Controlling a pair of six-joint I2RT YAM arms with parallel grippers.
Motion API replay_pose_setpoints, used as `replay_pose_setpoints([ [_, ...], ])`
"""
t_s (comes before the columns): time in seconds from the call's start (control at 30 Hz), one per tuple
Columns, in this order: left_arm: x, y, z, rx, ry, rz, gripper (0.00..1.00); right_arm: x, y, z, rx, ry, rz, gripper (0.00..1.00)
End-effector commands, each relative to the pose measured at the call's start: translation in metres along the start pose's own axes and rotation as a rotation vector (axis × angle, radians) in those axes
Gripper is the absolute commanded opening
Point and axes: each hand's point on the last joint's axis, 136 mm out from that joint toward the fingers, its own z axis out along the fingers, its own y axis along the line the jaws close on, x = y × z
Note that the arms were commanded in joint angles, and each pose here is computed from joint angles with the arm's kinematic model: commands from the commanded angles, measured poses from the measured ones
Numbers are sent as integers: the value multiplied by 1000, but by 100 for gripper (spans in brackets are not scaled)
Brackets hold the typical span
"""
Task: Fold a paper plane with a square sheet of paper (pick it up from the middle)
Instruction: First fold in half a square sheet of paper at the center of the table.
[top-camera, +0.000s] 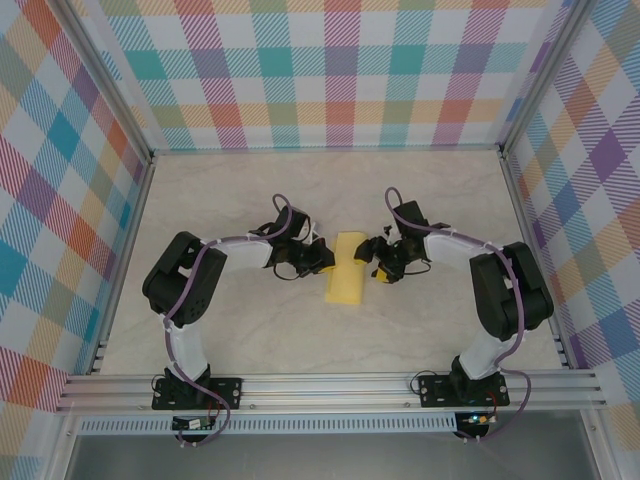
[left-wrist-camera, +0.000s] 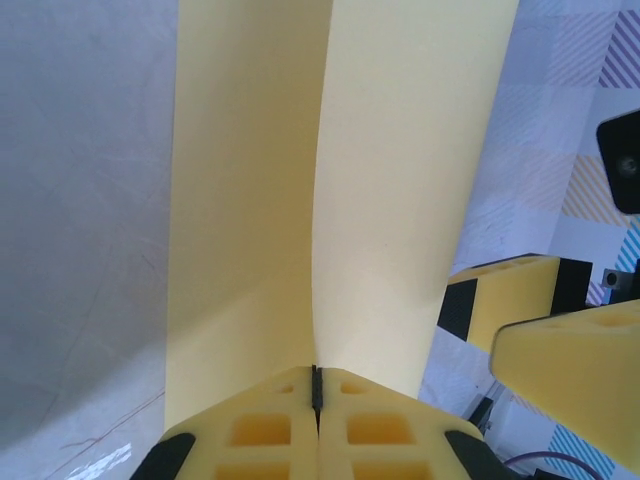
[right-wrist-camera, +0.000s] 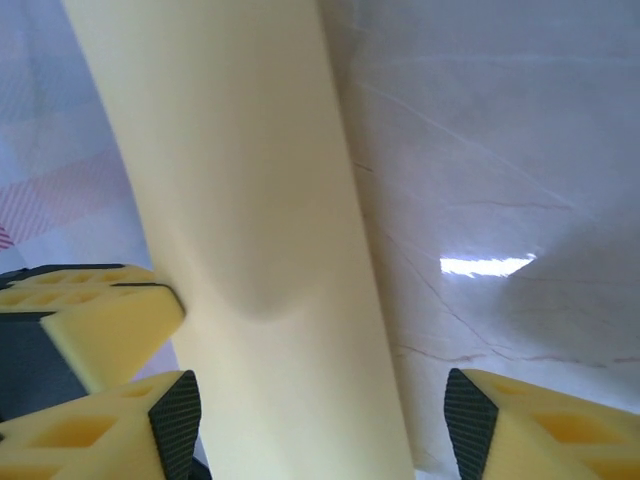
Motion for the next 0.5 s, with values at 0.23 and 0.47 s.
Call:
replay_pose_setpoints([
  [0.23,0,-9,-4,-1,-5,31,5,-8,2,9,-11,16,2,57],
  [0.47,-1,-9,-3,-4,-4,29,6,-8,1,17,-17,42,5,57],
])
